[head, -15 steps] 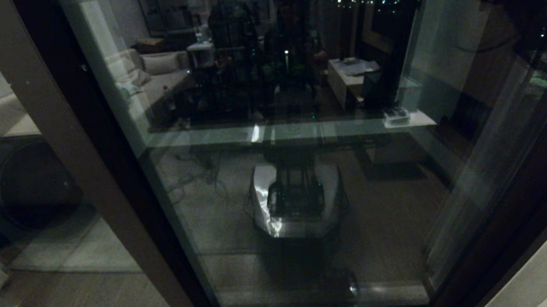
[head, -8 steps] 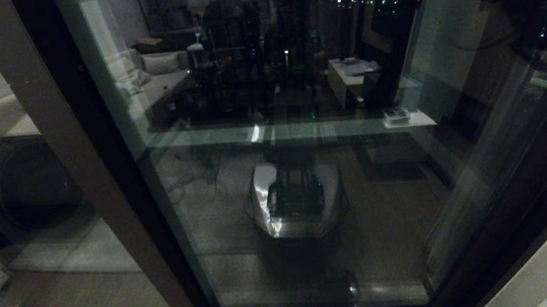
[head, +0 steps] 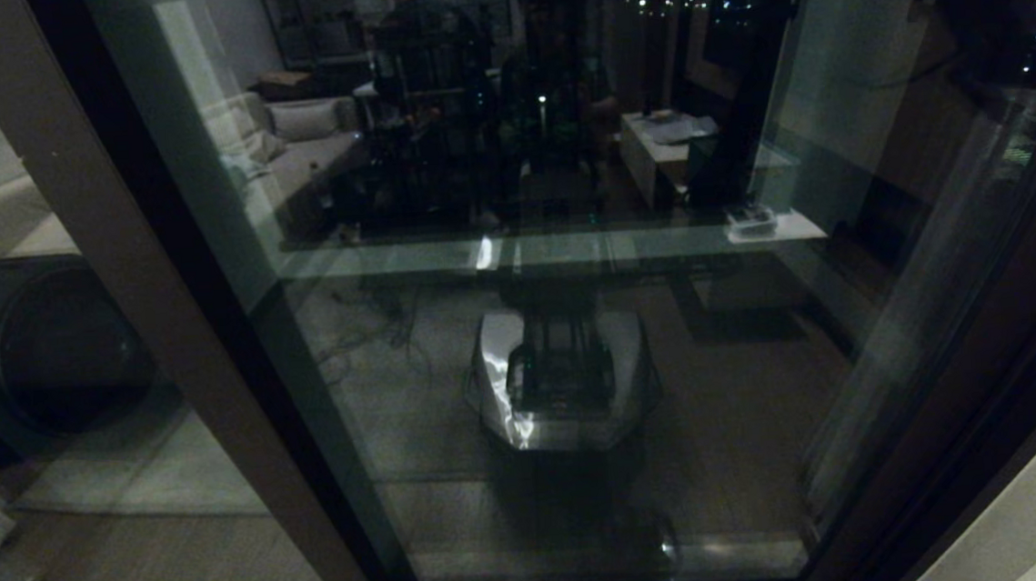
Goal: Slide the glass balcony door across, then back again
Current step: Open the slid door
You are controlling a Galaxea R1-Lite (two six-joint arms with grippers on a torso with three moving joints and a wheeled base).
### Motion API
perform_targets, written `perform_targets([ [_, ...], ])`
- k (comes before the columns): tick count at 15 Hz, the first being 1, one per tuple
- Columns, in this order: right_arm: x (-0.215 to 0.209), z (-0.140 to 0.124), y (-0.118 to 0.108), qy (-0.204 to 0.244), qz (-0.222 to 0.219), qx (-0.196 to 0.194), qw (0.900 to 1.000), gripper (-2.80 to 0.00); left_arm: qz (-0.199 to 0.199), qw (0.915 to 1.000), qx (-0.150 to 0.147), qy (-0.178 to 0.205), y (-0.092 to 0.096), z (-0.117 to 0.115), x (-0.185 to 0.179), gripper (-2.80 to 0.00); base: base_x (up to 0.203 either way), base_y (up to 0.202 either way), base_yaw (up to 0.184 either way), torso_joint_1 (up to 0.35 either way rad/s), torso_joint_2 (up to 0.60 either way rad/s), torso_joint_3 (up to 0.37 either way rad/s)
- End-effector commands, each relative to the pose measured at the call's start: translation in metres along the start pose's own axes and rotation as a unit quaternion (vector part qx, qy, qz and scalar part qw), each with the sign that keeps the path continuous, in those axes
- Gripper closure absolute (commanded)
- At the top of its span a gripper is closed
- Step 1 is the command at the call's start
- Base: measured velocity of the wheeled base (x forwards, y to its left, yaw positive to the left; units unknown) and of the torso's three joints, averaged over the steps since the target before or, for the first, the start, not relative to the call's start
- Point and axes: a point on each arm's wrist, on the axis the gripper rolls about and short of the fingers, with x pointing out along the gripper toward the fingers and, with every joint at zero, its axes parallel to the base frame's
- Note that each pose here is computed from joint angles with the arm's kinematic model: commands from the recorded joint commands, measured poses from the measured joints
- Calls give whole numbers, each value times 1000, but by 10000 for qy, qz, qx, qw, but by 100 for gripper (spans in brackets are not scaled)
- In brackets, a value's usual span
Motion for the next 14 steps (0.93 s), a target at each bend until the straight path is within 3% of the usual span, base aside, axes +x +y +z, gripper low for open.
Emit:
perform_targets([
  [1, -7, -2, 9, 27, 63, -11, 10000, -280, -3, 10000, 1, 1, 0, 0, 0, 0, 0, 0, 0, 0, 0, 0],
  [8, -16, -6, 23, 84, 188, -29, 9998, -280, 3, 10000, 0, 1, 0, 0, 0, 0, 0, 0, 0, 0, 0, 0],
  [11, -39, -8, 23, -4, -48, -26, 10000, -280, 2, 10000, 0, 1, 0, 0, 0, 0, 0, 0, 0, 0, 0, 0],
  [12, -50, -10, 24, -32, -151, -34, 9999, -114, -2, 10000, 1, 6, 0, 0, 0, 0, 0, 0, 0, 0, 0, 0],
  [13, -61, -12, 24, -64, -291, -56, 9995, 0, 3, 10000, 0, 1, 0, 0, 0, 0, 0, 0, 0, 0, 0, 0],
  [14, -71, -15, 23, -77, -450, -129, 9989, 0, -5, 10000, 1, 1, 0, 0, 0, 0, 0, 0, 0, 0, 0, 0],
])
